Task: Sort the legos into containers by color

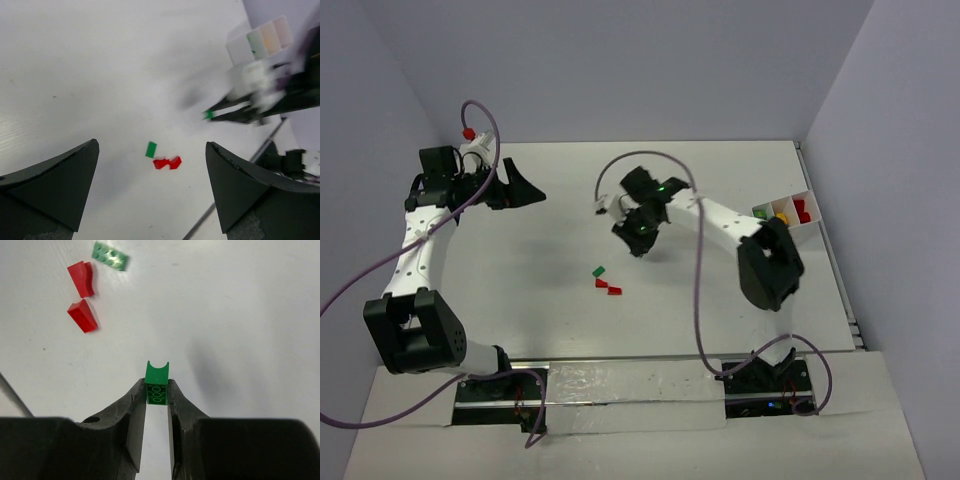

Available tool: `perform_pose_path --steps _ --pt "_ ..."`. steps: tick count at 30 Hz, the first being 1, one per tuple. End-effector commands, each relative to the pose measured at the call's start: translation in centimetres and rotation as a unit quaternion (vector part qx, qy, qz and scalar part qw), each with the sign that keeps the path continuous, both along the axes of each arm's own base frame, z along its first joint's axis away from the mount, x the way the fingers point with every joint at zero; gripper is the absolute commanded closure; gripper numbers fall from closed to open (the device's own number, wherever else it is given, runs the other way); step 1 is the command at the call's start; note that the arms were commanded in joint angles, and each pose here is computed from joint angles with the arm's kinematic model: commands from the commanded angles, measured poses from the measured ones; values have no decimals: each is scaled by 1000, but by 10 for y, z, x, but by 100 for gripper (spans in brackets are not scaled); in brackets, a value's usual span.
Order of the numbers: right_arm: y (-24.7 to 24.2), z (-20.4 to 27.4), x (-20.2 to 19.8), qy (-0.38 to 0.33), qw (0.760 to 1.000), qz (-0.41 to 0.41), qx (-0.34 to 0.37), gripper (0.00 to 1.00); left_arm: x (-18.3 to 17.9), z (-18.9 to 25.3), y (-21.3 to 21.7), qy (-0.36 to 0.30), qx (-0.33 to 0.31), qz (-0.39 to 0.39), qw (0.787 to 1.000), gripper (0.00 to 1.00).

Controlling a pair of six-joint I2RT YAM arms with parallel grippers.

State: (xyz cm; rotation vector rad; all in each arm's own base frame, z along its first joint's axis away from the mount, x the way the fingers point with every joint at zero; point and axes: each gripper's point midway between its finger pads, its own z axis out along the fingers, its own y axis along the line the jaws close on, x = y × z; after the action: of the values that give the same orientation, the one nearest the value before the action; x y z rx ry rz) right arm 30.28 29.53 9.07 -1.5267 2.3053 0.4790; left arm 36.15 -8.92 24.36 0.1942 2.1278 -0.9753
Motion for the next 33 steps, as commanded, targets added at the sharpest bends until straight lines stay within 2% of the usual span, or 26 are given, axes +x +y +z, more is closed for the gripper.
perform_pose_path --steps 1,7,12,16,23,33 --pt "-106 93 28 -65 988 -132 44 99 9 14 14 -51 76 49 995 1" --pt "-261 120 39 -93 955 -280 5 99 20 5 13 -51 146 93 984 1" --pt "-331 121 36 -93 934 -344 -32 99 27 10 7 -60 156 126 978 1" --pt "-345 107 42 -70 928 -363 -44 100 32 14 11 -68 155 145 975 1" --pt "-349 82 63 -47 915 -399 -46 100 32 7 9 -57 170 119 977 1" --pt "-343 51 80 -39 912 -401 -75 99 38 8 12 -59 169 137 974 1"
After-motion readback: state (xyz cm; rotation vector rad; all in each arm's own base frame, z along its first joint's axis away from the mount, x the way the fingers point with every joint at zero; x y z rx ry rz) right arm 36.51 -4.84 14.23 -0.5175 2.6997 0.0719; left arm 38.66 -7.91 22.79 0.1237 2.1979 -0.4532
